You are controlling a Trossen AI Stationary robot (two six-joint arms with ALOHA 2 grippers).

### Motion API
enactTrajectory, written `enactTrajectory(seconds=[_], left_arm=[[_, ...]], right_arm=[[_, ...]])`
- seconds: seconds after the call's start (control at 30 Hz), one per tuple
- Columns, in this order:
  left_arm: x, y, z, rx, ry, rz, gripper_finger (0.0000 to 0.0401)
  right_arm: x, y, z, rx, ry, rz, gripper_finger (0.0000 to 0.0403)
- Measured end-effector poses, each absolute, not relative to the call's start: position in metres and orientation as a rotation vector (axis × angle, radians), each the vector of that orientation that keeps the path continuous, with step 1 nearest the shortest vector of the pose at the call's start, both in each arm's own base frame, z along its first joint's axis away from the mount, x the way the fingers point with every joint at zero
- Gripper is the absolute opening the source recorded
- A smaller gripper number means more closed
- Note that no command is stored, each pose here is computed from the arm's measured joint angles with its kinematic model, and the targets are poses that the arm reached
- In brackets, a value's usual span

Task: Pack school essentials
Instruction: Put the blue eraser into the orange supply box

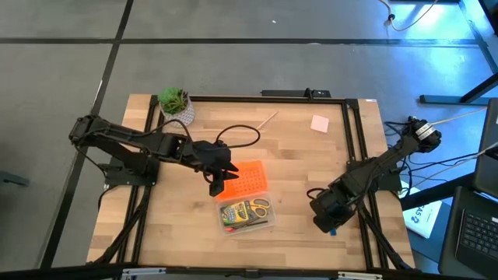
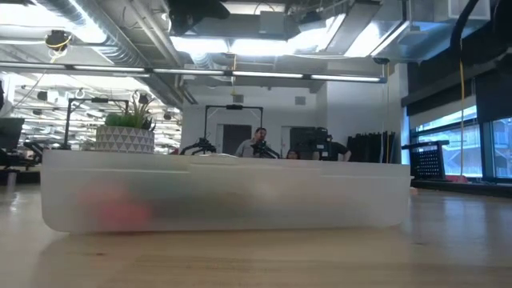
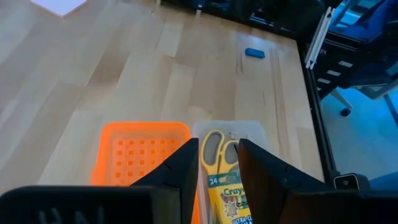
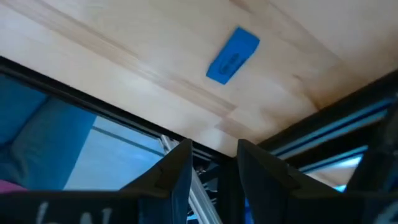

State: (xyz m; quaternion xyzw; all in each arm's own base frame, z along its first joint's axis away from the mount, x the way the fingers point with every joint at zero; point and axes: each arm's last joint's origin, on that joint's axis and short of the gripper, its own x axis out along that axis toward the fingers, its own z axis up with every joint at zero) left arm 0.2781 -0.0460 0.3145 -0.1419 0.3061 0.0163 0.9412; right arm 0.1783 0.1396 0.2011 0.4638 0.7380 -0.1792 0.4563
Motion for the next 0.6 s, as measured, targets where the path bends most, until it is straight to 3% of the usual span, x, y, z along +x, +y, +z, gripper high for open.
enactTrajectory(seconds=[0.17,0.4,0.6], left_arm=[[0.2781,-0.046,0.3145,-0.29,0.625,0.033,0.0106],[0.2781,-0.046,0.3146,-0.29,0.625,0.033,0.0106],[0.2782,-0.046,0.3146,-0.29,0.624,0.034,0.0106]], right_arm=[[0.1801,0.1415,0.1953,1.162,1.807,-0.369,0.013],[0.1807,0.1399,0.1929,1.143,1.756,-0.424,0.0131],[0.1811,0.1401,0.193,1.112,1.751,-0.38,0.0155]])
